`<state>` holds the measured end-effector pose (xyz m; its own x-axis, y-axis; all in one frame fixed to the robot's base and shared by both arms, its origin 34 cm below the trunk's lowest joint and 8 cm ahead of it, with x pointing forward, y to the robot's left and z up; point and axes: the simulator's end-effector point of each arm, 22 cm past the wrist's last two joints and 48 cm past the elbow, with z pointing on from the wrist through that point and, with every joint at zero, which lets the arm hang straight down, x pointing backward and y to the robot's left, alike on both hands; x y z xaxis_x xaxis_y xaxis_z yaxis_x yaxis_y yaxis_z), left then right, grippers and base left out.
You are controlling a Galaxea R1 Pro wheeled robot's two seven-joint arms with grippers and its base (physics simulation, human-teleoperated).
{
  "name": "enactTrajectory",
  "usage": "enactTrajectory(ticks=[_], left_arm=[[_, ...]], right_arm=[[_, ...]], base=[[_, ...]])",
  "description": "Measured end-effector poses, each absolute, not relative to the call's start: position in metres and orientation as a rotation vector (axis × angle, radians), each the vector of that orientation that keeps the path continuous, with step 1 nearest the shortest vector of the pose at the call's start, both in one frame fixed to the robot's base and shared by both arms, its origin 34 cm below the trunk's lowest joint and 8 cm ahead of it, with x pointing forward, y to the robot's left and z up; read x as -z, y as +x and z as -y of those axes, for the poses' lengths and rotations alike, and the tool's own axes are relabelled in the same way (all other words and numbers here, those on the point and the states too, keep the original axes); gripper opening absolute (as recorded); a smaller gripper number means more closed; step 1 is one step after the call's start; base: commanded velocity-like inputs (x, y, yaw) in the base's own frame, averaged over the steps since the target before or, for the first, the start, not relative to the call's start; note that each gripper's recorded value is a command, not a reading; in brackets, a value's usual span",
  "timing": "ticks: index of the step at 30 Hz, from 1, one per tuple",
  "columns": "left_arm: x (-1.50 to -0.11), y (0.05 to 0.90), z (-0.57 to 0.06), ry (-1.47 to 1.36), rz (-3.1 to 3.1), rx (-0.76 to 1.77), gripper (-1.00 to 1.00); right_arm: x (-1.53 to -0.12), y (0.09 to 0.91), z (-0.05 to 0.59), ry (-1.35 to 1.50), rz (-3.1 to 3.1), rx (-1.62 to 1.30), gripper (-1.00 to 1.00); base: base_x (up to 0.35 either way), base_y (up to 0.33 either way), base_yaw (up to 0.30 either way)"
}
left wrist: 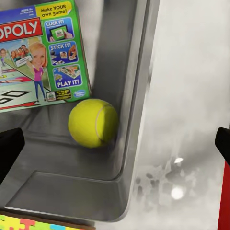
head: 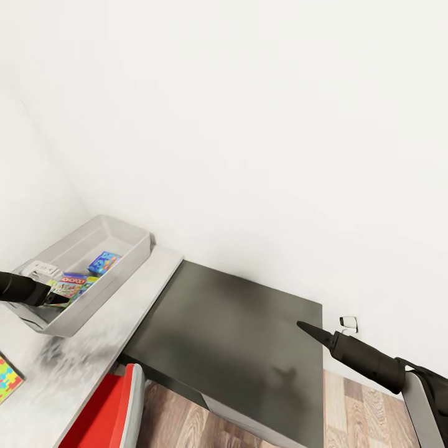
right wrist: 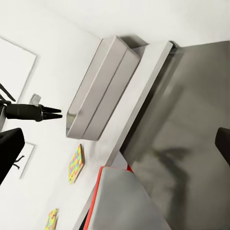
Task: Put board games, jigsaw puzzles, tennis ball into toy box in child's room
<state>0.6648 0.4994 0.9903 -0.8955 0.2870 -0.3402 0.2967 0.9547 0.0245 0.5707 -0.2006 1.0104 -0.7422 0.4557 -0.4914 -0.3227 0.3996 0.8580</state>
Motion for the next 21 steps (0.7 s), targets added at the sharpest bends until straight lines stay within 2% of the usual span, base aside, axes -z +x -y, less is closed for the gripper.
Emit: enactTrajectory(ticks=[21], left_arm=[[-1.016,0.67,-0.513,0.333,-2.697,0.063,1.0]], right_arm=[[-1.015,0.571,0.201,0.103,-1.949,-1.4,1.0]], base=[[0.0,0.0,0.0]])
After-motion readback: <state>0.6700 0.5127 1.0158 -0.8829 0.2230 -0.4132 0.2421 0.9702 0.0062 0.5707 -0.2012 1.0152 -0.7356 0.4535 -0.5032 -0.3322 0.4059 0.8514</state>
